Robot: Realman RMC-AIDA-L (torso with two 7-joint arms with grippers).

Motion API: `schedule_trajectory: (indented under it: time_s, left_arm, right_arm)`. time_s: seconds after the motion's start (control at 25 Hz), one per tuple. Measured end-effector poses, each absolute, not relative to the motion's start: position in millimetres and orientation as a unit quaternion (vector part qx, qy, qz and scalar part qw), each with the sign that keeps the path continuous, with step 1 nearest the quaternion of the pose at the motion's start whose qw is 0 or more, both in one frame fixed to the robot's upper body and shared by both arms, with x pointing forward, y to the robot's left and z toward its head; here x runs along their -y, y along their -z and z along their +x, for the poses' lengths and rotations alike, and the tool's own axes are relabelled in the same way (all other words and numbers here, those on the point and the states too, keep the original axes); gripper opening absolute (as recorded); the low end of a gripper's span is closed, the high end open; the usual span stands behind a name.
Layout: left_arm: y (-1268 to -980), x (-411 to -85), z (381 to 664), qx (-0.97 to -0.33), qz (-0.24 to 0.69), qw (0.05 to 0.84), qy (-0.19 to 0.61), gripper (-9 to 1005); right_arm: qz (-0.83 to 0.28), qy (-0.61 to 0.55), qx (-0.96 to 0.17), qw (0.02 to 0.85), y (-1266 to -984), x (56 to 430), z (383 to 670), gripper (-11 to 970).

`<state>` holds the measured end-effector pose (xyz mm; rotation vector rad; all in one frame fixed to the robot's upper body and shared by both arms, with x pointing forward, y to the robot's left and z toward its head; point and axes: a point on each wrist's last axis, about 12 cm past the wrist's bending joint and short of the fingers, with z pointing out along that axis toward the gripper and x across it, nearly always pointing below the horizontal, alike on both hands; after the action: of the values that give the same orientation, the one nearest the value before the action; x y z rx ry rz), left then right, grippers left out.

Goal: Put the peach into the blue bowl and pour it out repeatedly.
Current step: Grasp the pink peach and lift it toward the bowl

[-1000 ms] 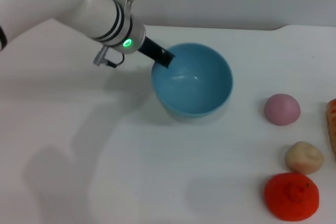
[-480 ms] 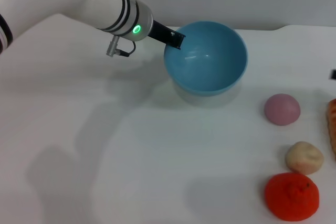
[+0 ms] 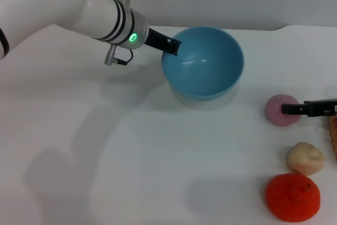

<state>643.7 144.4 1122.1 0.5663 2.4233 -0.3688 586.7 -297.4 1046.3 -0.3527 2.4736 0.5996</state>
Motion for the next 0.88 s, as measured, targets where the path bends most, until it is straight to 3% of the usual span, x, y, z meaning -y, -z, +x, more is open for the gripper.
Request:
schedule_trajectory:
  time_s: [0.36, 0.72, 0.88]
  left_arm:
    - [-1122.2, -144.3, 644.4, -0.915, 0.216, 0.313, 0.137, -1]
    - [-1119.3, -143.4, 642.4, -0.914, 0.221, 0.312, 0.134, -1]
    - [-1117.5, -145.2, 641.5, -0.915, 0.218, 0.312, 0.135, -2]
  right_arm:
    - [-0.132, -0.219, -0.925, 0.281, -1040.8, 295.0, 585.7, 726]
    - [-0.139, -0.227, -0.913, 0.311, -1043.3, 289.7, 590.6, 499]
    - [-0.134, -0.240, -0.903, 0.330, -1045.8, 289.6, 591.0, 335]
